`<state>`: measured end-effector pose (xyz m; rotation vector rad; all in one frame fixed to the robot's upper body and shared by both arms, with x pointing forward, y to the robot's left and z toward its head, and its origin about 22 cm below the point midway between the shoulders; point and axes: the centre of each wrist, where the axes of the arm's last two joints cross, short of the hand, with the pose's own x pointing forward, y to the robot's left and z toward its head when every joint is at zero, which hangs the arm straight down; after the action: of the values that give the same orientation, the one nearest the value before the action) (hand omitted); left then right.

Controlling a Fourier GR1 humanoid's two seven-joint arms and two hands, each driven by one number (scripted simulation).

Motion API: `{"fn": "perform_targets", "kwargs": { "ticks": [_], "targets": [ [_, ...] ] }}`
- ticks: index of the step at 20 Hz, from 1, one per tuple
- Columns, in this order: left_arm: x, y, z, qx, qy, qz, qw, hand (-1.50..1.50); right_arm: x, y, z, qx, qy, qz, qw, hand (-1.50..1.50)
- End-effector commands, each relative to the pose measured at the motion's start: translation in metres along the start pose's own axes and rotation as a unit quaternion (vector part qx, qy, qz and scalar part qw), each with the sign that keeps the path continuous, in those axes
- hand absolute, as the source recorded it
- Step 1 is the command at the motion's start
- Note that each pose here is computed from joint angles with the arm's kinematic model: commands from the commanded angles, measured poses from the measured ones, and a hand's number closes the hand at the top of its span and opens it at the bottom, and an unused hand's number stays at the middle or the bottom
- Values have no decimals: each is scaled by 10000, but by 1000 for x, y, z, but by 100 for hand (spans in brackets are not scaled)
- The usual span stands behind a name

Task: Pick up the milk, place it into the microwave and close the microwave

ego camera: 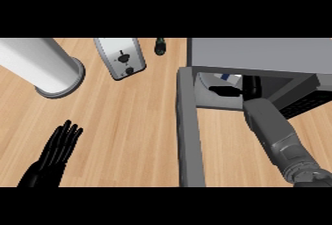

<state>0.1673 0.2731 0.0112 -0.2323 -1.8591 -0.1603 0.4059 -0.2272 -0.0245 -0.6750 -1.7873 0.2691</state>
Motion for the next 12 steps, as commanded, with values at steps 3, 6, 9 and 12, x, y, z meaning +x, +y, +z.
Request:
{"fn": "perform_targets", "kwargs": {
  "ticks": [3,6,9,12],
  "targets": [
    [7,-14,2,-85,-39,-103,9999,-150,-27,2,33,95,237,-493,9985,-150],
    [10,-22,-9,-73,-49,39,10000,-150,-45,-4,53,37,271,-702,9972,-150],
    [-12,-26,-3,-76,29,42,10000,-150,-45,2,59,234,96,-989,9948,-150],
    [3,-13,-21,-61,33,50,10000,-150,-61,-6,76,452,152,-1542,9869,-150]
  ]
}}
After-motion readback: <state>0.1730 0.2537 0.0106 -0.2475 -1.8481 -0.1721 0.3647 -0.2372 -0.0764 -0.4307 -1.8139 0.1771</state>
